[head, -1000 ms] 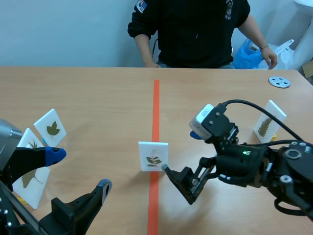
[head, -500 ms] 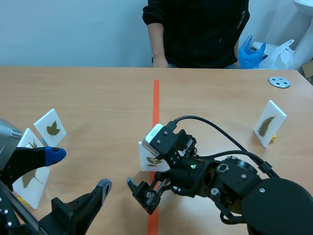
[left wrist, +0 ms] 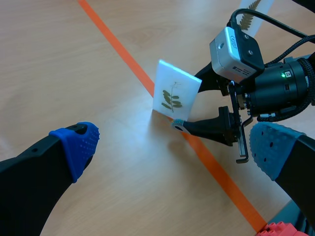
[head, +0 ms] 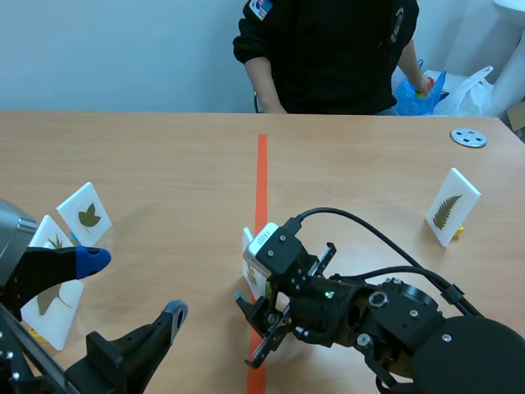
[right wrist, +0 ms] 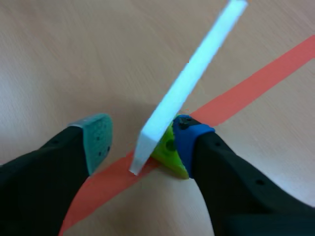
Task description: Sort the leaf by its shape. The table is split by an orange tape line. A compound leaf with several leaflets goes to the left side, a simple leaf with one blade goes to the right side. Return to the home posture when a red brick is placed on the table.
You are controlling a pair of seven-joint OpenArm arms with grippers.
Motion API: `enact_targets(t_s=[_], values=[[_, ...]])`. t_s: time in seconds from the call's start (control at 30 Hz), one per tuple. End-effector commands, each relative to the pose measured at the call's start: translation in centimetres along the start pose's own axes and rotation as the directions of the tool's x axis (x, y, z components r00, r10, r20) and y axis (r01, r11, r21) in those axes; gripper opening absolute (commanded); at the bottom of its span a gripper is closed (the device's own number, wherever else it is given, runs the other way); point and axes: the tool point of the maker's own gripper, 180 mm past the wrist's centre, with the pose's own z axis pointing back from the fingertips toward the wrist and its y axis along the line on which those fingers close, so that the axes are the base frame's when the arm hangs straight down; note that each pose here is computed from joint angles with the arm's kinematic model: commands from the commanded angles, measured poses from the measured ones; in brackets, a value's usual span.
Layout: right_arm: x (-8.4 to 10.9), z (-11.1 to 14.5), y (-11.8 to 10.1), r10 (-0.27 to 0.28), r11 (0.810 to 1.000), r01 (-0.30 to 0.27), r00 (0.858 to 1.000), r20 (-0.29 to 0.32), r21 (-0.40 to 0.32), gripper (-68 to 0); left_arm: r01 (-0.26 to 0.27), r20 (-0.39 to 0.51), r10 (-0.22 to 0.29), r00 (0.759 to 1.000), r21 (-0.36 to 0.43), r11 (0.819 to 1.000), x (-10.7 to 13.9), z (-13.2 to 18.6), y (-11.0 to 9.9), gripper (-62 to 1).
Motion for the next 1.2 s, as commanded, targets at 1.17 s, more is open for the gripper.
enact_targets(t_s=[1.17], values=[[6.0, 13.4, -12.4, -0.185, 0.867, 0.275, 0.952, 0.244, -0.415, -63.8, -0.001, 0.040, 0.001, 0.999, 0.000, 1.000, 1.1, -0.1, -0.1, 1.4]])
